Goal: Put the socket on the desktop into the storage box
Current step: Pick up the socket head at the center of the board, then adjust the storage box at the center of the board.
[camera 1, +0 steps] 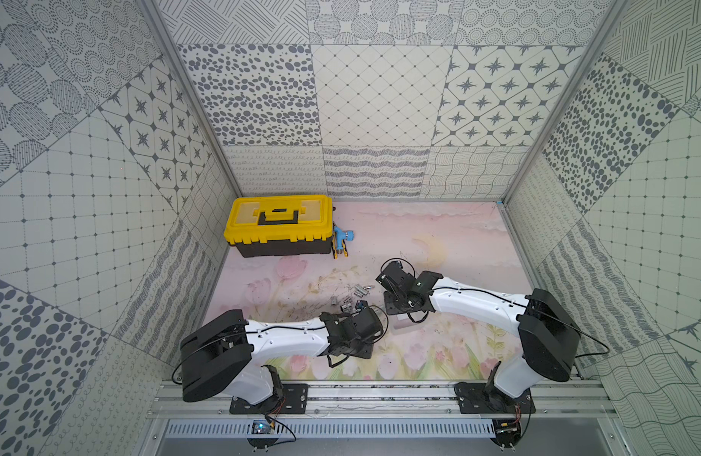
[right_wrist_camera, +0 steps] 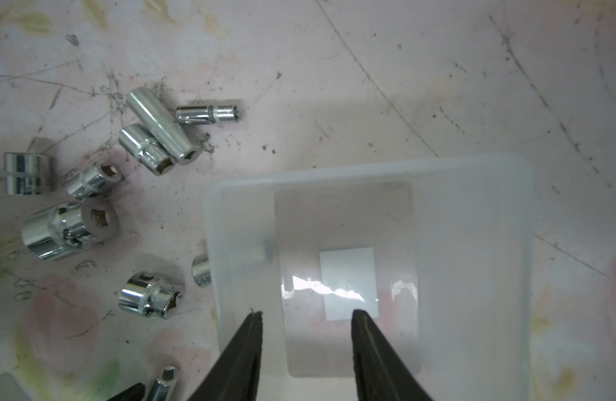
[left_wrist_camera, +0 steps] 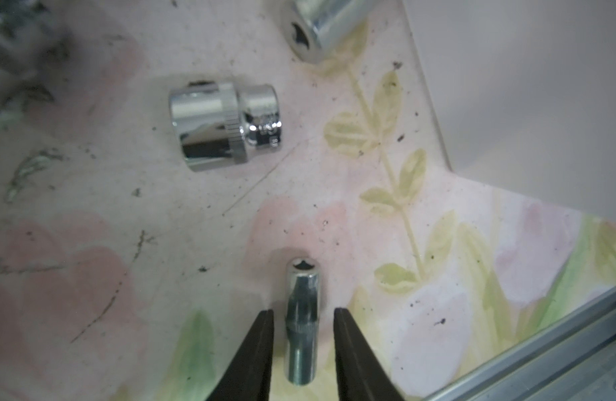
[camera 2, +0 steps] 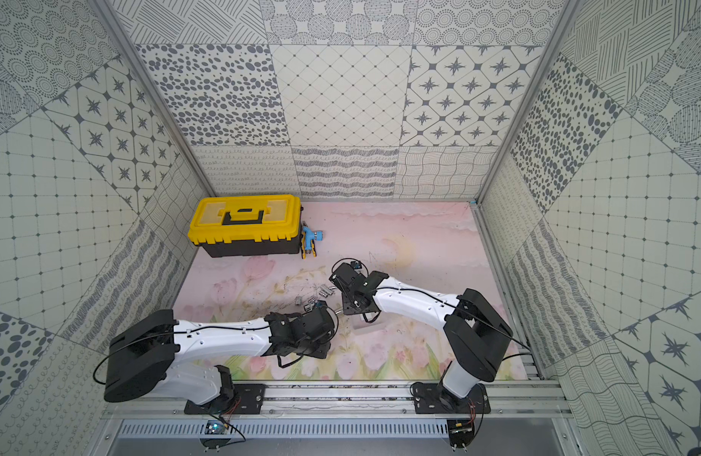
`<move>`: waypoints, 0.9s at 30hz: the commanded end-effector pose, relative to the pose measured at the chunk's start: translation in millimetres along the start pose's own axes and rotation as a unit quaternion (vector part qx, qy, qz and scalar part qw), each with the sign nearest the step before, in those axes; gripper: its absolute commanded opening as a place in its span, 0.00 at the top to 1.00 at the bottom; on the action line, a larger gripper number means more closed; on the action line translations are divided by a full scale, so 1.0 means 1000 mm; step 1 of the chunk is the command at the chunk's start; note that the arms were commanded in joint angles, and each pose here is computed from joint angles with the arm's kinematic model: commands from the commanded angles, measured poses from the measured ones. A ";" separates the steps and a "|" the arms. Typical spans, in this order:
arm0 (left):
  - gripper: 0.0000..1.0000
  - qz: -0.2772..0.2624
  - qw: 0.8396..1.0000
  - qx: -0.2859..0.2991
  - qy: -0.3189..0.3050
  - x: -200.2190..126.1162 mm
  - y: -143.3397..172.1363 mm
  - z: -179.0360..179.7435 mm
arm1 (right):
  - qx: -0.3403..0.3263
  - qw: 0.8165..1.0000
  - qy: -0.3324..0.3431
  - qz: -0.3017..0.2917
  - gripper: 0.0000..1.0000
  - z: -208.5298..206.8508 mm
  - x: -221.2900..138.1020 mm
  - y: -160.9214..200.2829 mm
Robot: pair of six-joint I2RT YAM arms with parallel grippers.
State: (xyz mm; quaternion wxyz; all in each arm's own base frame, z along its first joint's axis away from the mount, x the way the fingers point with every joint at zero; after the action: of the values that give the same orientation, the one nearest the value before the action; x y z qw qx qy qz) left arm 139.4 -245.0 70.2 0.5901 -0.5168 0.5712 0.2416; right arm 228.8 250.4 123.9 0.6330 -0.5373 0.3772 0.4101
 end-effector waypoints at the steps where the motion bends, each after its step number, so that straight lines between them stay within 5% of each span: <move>1: 0.69 0.015 1.000 0.006 -0.009 0.004 0.001 -0.003 | 0.017 0.999 0.018 -0.029 0.52 -0.003 -0.009 -0.010; 18: 0.82 0.033 0.998 0.005 -0.045 0.021 -0.002 -0.001 | 0.141 0.988 0.067 -0.021 0.54 -0.070 0.007 -0.025; 27: 0.93 0.040 0.998 0.006 -0.058 0.025 -0.004 -0.001 | 0.102 0.993 0.021 -0.050 0.53 -0.053 -0.016 -0.033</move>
State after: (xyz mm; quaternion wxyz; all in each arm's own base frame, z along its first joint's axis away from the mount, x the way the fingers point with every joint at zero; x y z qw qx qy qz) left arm 159.4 -273.9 64.7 0.5988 -0.5221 0.5572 0.2416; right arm 251.2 182.6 119.3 0.6760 -0.4866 0.4542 0.3162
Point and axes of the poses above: each gripper's point midway between its finger pads, its own x axis out along the fingers, its own z axis along the line the jaws close on, y = z × x, the point moved 5 cm from there along -x, back along the fingers, and after that the axes turned 12 degrees about x, right-handed, at the moved point
